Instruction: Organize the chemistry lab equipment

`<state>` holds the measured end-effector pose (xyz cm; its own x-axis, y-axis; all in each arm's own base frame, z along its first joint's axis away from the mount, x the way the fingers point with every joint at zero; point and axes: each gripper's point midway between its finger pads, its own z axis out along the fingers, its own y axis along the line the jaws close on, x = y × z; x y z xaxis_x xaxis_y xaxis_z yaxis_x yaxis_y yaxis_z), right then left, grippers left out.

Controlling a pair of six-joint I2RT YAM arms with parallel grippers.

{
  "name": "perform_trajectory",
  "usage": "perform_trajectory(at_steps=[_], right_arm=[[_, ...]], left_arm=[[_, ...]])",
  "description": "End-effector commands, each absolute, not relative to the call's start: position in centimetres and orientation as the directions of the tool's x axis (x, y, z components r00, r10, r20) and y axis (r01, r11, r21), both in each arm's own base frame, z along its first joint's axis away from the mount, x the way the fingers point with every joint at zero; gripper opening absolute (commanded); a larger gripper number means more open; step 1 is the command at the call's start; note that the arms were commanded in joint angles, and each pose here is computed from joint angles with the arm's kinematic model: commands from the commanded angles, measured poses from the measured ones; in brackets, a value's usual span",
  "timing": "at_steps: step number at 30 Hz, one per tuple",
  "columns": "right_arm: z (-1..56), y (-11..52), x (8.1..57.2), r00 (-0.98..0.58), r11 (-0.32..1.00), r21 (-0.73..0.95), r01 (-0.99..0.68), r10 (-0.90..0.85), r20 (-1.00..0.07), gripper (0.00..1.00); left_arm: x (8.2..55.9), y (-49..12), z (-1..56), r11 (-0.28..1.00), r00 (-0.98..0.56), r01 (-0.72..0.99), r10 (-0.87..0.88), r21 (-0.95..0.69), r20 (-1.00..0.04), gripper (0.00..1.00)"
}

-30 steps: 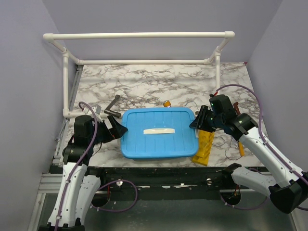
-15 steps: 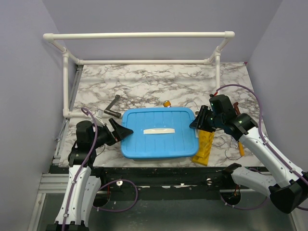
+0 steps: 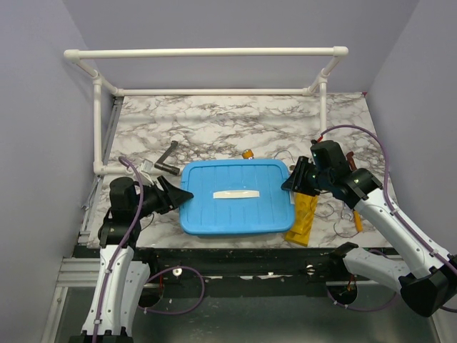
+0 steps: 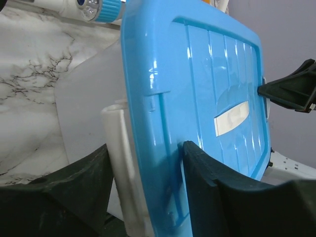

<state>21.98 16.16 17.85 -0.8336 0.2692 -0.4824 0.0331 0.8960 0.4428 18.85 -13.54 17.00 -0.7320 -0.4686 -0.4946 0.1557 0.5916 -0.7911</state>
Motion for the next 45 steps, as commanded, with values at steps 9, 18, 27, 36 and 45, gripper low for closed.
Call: perform_trajectory(at_steps=[9,18,27,36,45], right_arm=[[15.2,14.0,22.0,-0.839,0.945,0.314,0.091,0.243,-0.487,0.01],[15.2,14.1,22.2,-0.835,0.945,0.315,0.090,0.244,-0.493,0.01],[15.0,14.1,22.3,-0.833,0.945,0.315,0.089,0.244,-0.496,0.01],[15.4,14.2,22.6,-0.822,0.940,0.328,0.091,0.257,-0.509,0.01],[17.1,14.7,24.0,-0.794,0.939,0.340,0.060,0.251,-0.553,0.66]], left_arm=[[18.8,-12.8,17.0,0.662,-0.730,0.165,-0.417,-0.731,-0.542,0.37],[19.2,-11.9,17.3,0.742,-0.707,0.144,-0.386,-0.655,-0.593,0.27],[19.0,-12.2,17.2,0.791,-0.714,0.151,-0.328,-0.593,-0.619,0.19],[19.1,-12.6,17.7,0.835,-0.708,0.168,-0.267,-0.523,-0.654,0.18],[20.2,-11.3,20.7,0.873,-0.611,0.215,-0.230,-0.439,-0.757,0.99]])
